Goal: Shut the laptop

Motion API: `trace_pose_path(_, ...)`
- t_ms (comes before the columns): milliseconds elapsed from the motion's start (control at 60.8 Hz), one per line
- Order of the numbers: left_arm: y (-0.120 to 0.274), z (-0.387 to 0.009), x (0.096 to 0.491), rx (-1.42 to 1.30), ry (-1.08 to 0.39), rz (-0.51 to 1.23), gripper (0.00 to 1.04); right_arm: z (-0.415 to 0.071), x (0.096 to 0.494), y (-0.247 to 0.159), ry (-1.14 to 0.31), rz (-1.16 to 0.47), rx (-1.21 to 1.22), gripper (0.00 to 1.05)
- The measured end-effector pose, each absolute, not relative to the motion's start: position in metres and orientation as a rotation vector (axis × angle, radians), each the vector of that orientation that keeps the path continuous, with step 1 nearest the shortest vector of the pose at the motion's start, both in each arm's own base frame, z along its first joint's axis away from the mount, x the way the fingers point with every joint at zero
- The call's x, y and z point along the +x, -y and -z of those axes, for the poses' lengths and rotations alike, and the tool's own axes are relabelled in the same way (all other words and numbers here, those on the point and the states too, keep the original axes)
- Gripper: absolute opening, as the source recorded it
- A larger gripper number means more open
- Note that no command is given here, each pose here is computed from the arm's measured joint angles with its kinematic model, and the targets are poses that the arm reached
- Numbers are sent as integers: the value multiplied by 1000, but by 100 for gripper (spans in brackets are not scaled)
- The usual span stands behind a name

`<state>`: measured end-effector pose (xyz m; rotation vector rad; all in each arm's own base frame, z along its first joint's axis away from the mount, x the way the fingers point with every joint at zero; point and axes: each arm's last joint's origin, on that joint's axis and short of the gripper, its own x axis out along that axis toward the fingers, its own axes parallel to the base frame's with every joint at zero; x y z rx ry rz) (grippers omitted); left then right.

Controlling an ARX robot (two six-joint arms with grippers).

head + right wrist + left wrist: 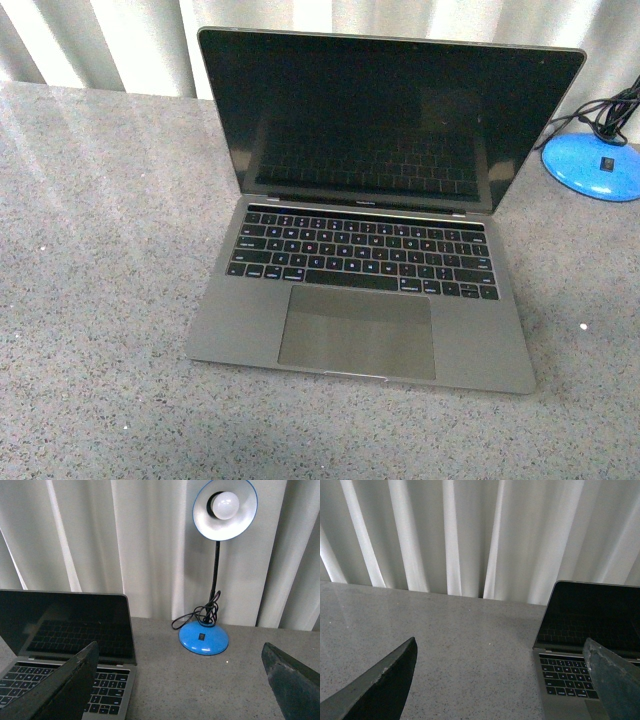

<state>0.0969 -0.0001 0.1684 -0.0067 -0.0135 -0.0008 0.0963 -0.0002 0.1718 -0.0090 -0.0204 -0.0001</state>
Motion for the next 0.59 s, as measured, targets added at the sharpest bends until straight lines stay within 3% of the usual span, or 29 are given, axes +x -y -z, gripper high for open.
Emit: trace_pose_path(593,0,-168,97,-7,14,1,98,-172,96,0,20,0,-9,95)
